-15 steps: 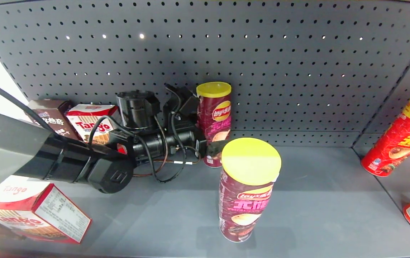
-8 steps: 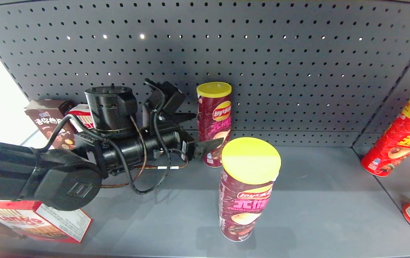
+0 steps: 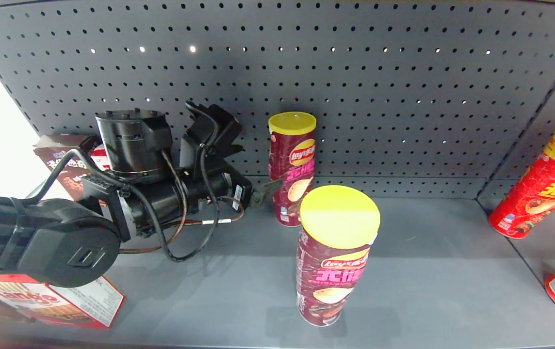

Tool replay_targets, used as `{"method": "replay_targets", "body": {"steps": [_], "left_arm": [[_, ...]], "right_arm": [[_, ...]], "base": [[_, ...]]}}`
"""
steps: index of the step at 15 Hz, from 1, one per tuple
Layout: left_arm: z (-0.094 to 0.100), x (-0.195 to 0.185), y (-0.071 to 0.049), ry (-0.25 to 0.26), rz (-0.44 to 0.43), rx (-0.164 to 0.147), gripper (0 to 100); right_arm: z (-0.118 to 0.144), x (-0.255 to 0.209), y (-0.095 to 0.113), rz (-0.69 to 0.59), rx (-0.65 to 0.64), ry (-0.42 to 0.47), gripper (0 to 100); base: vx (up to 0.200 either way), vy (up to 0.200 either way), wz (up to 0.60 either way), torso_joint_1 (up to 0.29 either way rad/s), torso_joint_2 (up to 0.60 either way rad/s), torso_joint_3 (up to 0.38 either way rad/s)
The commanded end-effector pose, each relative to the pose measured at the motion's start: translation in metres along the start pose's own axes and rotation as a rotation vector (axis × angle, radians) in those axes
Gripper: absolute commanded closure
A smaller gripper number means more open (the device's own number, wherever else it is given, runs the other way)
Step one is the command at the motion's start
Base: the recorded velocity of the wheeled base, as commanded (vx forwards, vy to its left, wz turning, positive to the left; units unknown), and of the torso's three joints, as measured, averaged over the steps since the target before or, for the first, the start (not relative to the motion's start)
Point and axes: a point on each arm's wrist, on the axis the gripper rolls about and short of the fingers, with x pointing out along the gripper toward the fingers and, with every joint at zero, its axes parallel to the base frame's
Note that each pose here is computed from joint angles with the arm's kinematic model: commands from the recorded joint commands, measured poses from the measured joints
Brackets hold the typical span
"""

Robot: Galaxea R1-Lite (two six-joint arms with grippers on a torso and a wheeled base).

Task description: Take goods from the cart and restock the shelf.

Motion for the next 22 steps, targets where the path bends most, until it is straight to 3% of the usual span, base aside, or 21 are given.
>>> {"method": "replay_targets", "body": {"steps": [1,6,15,19,20,22], "left_arm": [[0.002,0.0,0.001,-0.003,0.016,0.003,0],[0.003,0.004,0.005,0.016,0.11,0.01,0],[0.0,0.0,0.01,0.032,0.166,0.008,0],[0.004,-0.015,0.011,0.036,0.204,0.039,0],[0.001,-0.015,0.012,0.052,0.212,0.063,0],[-0.001,-0.013,0.013,0.066,0.228,0.064,0]], "right_arm": [[0.0,0.0,0.0,-0.002,-0.001,0.002,0],[0.0,0.0,0.0,0.0,-0.001,0.002,0],[0.0,0.0,0.0,0.0,-0.001,0.002,0],[0.0,0.0,0.0,0.0,-0.001,0.002,0],[0.0,0.0,0.0,0.0,-0.001,0.002,0],[0.0,0.0,0.0,0.0,-0.001,0.002,0]], "base": [[0.0,0.0,0.0,0.0,0.0,0.0],[0.0,0.0,0.0,0.0,0.0,0.0],[0.0,0.0,0.0,0.0,0.0,0.0],[0.0,0.0,0.0,0.0,0.0,0.0],[0.0,0.0,0.0,0.0,0.0,0.0],[0.0,0.0,0.0,0.0,0.0,0.0]]}}
